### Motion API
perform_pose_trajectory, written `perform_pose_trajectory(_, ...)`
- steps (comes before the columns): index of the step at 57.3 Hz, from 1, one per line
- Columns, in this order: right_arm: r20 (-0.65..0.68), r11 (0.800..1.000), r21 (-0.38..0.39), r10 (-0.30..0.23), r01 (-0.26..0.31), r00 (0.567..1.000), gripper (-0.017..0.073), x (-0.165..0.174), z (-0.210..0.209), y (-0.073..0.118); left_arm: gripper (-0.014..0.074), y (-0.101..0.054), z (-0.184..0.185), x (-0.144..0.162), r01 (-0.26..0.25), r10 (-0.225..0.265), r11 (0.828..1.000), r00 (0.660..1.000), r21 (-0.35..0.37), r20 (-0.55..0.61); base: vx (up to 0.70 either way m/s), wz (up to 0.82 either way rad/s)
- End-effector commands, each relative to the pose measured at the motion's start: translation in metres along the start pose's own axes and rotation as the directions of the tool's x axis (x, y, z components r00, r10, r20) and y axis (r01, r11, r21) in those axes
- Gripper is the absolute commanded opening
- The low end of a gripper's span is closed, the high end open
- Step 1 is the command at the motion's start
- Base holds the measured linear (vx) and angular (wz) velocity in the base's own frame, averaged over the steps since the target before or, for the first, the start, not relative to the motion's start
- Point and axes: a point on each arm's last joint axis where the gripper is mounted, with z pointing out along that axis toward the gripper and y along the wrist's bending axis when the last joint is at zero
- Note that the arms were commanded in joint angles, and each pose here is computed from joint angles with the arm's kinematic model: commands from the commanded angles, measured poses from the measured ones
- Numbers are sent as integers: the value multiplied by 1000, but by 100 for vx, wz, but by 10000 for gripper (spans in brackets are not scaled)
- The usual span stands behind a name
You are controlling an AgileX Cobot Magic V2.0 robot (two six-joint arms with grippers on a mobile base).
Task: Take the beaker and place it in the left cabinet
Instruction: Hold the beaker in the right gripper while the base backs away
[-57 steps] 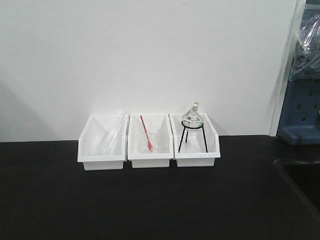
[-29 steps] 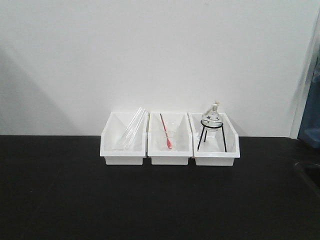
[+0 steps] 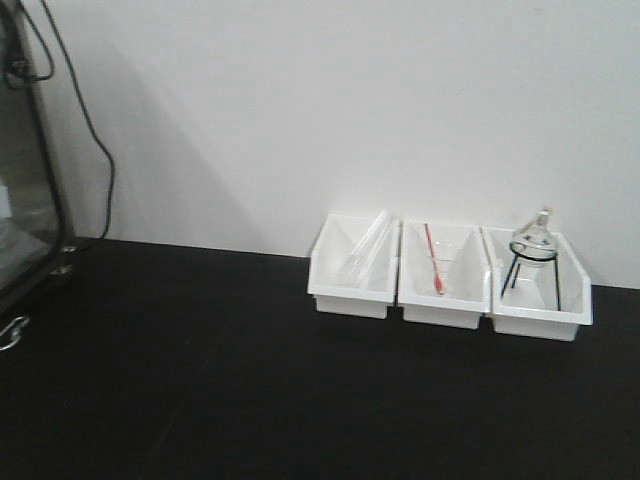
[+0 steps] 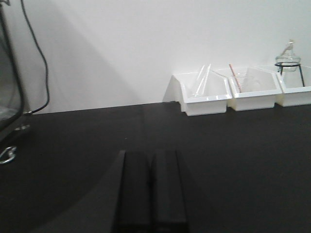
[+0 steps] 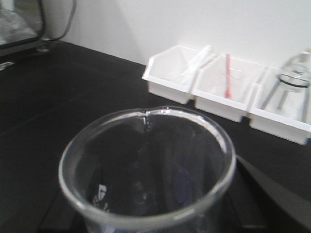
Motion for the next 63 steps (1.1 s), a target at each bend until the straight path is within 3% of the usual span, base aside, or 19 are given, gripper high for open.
perform_pose_trajectory(1, 106, 1000, -14, -26, 28, 994, -6, -17, -3, 0, 1, 0, -1, -3, 12, -12, 1000, 996, -4, 85, -14, 53)
perform_pose_trajectory(63, 106, 1000, -14, -26, 28, 994, -6, -17, -3, 0, 1, 0, -1, -3, 12, -12, 1000, 996, -4, 85, -15, 63)
